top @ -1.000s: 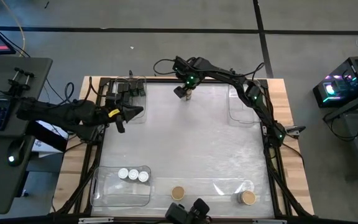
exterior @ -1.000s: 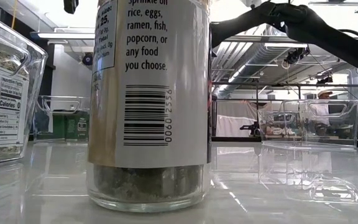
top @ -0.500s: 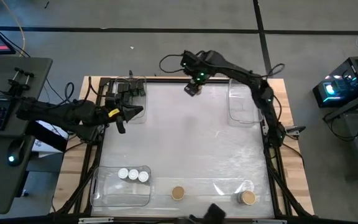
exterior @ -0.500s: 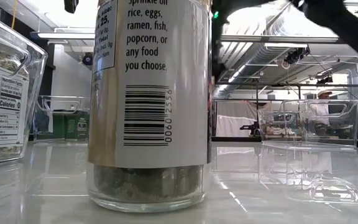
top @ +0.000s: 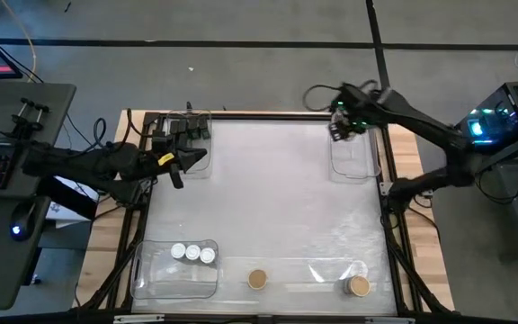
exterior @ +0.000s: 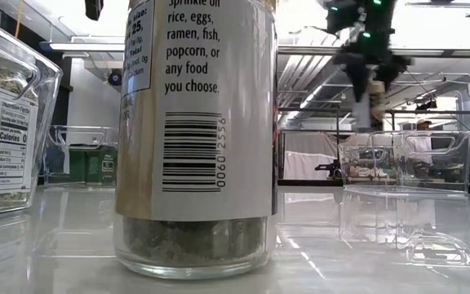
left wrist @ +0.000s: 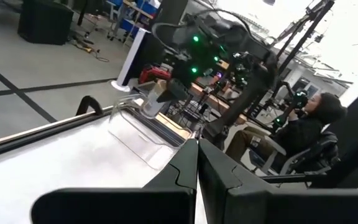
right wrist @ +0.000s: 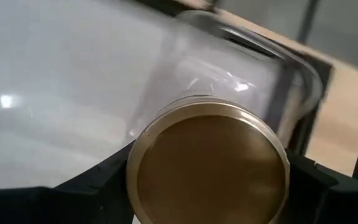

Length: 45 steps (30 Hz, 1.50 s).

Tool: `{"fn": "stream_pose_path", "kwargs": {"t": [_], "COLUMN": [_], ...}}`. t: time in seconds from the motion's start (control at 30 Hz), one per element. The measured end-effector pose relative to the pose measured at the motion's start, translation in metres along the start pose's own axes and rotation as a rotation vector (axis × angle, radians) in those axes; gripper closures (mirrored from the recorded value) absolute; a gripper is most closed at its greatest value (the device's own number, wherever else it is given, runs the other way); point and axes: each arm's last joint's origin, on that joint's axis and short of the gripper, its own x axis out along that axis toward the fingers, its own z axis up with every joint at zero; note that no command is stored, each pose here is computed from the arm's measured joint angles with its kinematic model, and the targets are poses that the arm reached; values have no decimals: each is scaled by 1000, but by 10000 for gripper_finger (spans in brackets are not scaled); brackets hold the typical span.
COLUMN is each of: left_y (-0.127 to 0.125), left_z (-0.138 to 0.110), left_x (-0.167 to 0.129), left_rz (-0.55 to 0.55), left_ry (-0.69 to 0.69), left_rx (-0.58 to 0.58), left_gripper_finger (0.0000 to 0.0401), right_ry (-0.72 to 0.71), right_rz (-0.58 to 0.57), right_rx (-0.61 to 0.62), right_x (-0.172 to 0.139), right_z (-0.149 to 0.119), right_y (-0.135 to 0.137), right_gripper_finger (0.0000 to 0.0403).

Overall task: Sort spices by type
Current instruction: Put the top golden seasoning bottle into the top right transparent bin

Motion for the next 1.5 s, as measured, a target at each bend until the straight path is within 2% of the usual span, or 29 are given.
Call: {"fn": "stream_pose_path", "kwargs": {"t": [0.17, 0.37, 0.57, 0.83, 1.07, 1.2, 1.5], "left_y": [3, 4, 4, 4, 4, 4, 4], "left_z": [2, 2, 2, 2, 2, 2, 2], "left_x": [1, 2, 2, 2, 2, 2, 2], "left_rz": [20, 29, 28, 28, 29, 29, 29], "left_ry": [-10, -16, -17, -17, -17, -17, -17], "left_rx": [-1, -25, -61, -81, -81, -81, -82], "left_gripper_finger": [401, 401, 401, 401, 401, 401, 401], "right_ry": [-36, 8, 100, 158, 198, 183, 156], "right_rz": [-52, -114, -159, -117, -117, -125, -128], "right_rx": [230, 339, 384, 385, 387, 426, 486], "right_x": [14, 45, 83, 112, 123, 125, 126], "right_z": [-15, 0, 17, 29, 31, 33, 36], "right_y": [-34, -46, -54, -67, -65, -66, -67], "right_gripper_finger": [129, 129, 129, 129, 119, 102, 95]}}
